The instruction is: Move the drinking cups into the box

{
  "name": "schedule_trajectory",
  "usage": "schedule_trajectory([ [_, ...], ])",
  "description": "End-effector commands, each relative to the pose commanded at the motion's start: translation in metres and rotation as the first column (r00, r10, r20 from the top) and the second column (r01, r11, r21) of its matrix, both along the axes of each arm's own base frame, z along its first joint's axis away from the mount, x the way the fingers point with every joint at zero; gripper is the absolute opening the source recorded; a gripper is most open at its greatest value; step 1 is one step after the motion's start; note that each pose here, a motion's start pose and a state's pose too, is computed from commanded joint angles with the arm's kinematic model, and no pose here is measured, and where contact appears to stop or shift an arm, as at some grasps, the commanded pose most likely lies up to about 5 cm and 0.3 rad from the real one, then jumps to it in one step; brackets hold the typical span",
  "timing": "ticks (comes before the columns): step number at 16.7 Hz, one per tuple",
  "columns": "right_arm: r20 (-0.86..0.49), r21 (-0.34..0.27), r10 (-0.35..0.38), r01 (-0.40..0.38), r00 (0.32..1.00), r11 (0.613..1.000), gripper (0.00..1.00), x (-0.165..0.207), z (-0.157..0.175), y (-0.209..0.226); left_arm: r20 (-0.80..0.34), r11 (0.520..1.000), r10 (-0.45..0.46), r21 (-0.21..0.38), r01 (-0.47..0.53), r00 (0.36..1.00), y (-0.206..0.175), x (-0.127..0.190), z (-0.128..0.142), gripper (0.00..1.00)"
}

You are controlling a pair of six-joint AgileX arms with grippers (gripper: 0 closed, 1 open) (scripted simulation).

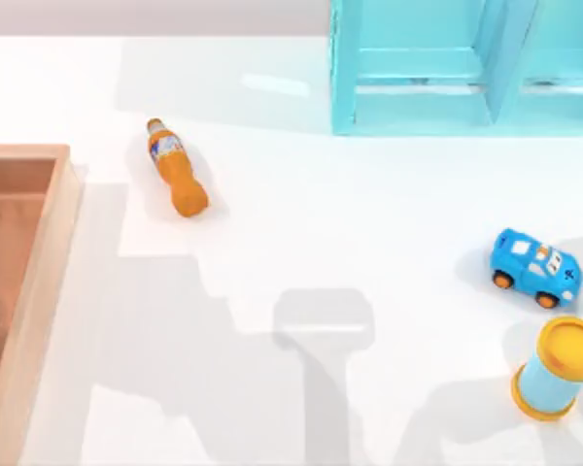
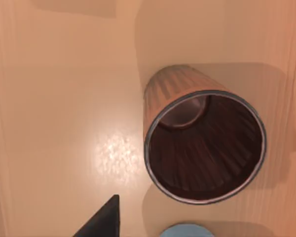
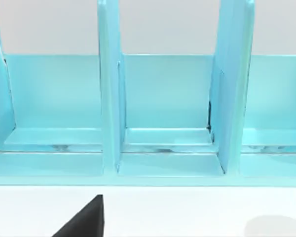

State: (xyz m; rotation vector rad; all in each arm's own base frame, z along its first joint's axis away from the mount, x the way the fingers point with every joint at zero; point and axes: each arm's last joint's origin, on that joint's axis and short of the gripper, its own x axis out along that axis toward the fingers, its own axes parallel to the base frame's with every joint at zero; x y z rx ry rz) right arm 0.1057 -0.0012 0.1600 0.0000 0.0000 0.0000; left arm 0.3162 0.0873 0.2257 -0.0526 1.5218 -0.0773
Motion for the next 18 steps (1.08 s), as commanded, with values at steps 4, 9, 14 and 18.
schedule_trajectory([
  [4,0.0,0.0,0.0,0.0,1.0,1.0,1.0,0.0,0.0,0.0,0.0,1.0,0.0,0.0,0.0,1.0,0.0,0.0,0.0,1.0],
  [9,0.0,0.0,0.0,0.0,1.0,1.0,1.0,0.0,0.0,0.0,-0.006,1.0,-0.002,-0.007,0.002,1.0,0.001,0.003,0.016,1.0],
  [14,0.0,0.0,0.0,0.0,1.0,1.0,1.0,0.0,0.0,0.0,0.004,1.0,0.0,-0.005,0.0,1.0,0.001,0.005,0.077,1.0],
  [18,0.0,0.0,0.0,0.0,1.0,1.0,1.0,0.0,0.0,0.0,0.0,1.0,-0.002,0.0,0.002,1.0,-0.001,0.0,0.1,1.0],
])
